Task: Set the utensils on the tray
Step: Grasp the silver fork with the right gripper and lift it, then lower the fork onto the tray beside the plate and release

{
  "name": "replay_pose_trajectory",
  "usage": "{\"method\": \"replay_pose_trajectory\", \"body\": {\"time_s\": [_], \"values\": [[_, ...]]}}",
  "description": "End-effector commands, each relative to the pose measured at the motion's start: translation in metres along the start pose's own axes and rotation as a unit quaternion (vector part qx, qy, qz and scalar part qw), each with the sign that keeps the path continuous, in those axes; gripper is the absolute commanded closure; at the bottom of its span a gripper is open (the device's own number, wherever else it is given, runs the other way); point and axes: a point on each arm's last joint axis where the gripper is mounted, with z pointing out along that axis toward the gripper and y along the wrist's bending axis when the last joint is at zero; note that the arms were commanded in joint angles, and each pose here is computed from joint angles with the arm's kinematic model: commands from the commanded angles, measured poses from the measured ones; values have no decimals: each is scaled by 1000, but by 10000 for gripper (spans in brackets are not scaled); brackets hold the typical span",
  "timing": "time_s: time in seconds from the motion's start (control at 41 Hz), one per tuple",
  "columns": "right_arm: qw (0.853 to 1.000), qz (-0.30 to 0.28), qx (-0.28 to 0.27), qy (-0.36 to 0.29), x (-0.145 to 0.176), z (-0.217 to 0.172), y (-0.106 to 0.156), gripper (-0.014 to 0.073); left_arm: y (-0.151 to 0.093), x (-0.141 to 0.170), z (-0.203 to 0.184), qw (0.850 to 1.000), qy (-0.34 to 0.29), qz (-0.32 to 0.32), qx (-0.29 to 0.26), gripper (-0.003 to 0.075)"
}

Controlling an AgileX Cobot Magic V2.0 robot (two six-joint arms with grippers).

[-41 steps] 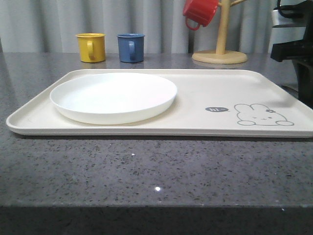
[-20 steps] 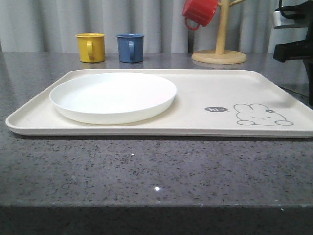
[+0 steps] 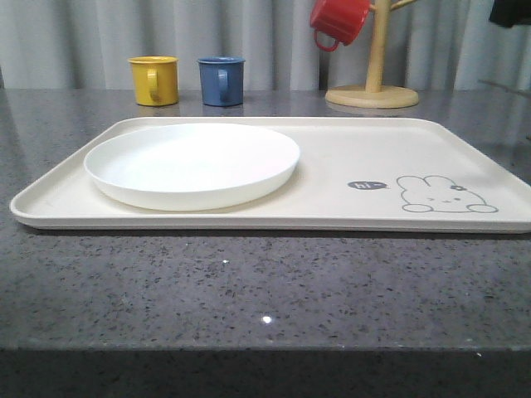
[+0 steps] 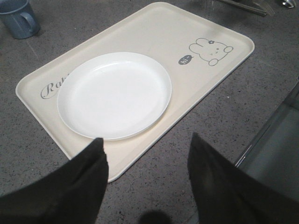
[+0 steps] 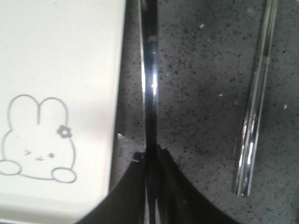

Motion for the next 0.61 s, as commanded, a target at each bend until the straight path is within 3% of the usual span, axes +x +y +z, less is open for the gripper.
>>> {"method": "replay_pose_trajectory", "body": {"time_s": [0.0, 0.341, 0.585], "values": [[998, -6, -32, -53, 5, -33, 13, 624, 2, -13, -5, 999, -49, -7, -7, 352], [988, -66, -135, -42, 1, -40, 83, 624, 2, -13, -5, 999, -49, -7, -7, 352], [989, 3, -146, -7, -17, 1, 100, 622, 2, -13, -5, 999, -49, -7, -7, 352]]}}
